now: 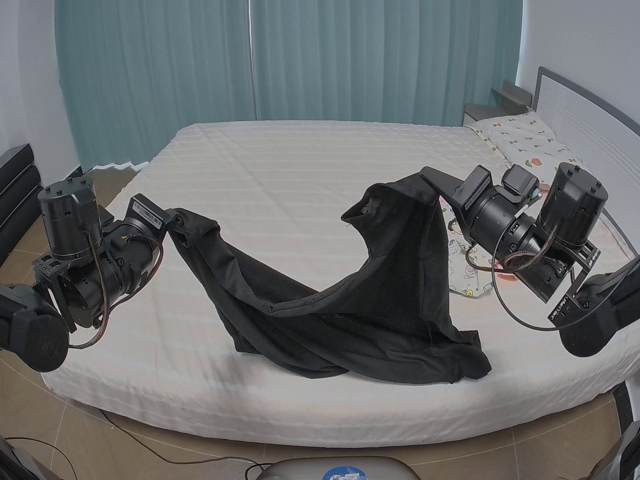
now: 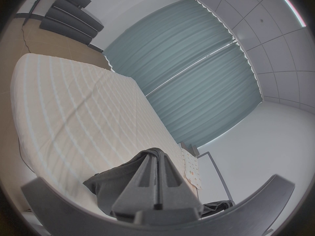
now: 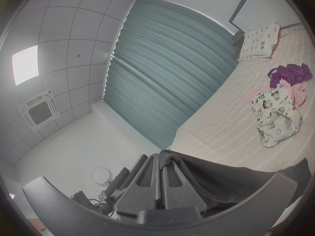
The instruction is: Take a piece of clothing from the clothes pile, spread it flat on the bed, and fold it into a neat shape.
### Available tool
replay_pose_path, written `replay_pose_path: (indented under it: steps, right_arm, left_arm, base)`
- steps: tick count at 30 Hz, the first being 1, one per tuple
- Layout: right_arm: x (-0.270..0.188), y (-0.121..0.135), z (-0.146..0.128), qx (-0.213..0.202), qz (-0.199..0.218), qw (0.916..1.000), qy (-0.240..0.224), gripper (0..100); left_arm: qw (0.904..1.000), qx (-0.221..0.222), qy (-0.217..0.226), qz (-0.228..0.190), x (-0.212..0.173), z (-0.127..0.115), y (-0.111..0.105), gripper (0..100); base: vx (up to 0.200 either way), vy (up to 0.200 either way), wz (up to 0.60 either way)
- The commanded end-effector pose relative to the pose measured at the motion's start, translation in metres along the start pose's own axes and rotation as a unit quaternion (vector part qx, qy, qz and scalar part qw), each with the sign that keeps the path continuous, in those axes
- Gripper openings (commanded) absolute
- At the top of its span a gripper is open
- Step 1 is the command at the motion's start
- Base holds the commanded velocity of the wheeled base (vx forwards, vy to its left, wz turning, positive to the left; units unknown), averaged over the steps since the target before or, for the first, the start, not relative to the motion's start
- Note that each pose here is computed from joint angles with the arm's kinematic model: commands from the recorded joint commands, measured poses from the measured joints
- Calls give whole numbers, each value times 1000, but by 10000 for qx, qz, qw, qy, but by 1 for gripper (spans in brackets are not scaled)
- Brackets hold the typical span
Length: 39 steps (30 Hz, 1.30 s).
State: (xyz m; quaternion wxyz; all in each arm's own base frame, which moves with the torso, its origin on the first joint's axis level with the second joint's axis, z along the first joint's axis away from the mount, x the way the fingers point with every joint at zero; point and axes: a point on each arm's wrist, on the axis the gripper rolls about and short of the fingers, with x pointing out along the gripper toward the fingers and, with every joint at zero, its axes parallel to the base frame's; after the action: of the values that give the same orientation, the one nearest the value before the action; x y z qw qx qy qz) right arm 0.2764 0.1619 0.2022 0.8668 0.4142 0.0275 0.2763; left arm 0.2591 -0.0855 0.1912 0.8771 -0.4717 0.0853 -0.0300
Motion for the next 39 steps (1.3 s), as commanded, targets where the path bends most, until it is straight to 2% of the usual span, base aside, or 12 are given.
replay_pose_path:
  steps: [1,16,26,33,39]
  right_arm:
    - [-1,-3,1,-1,-46,10000,-9,0]
    - [-14,-26,2,-26,-473,9988,76,0]
    - [-49,-17,4,-1,-507,9986,176,0]
    - [-96,14,20,12,-73,9999,-86,0]
    - [-142,75,60,60,818,9951,-547,0]
  left_arm:
    - [10000,9,24,48,3,-2,2,0]
    - [9994,71,234,261,5,-13,13,0]
    - [9989,109,387,250,-2,-21,14,0]
    - [9995,62,323,-30,-13,-16,0,0]
    - [9977,-92,57,-674,-40,6,-28,0]
  base:
    - [0,200,0]
    - [0,0,0]
    - [-200,0,0]
    - [-143,0,0]
    - [0,0,0]
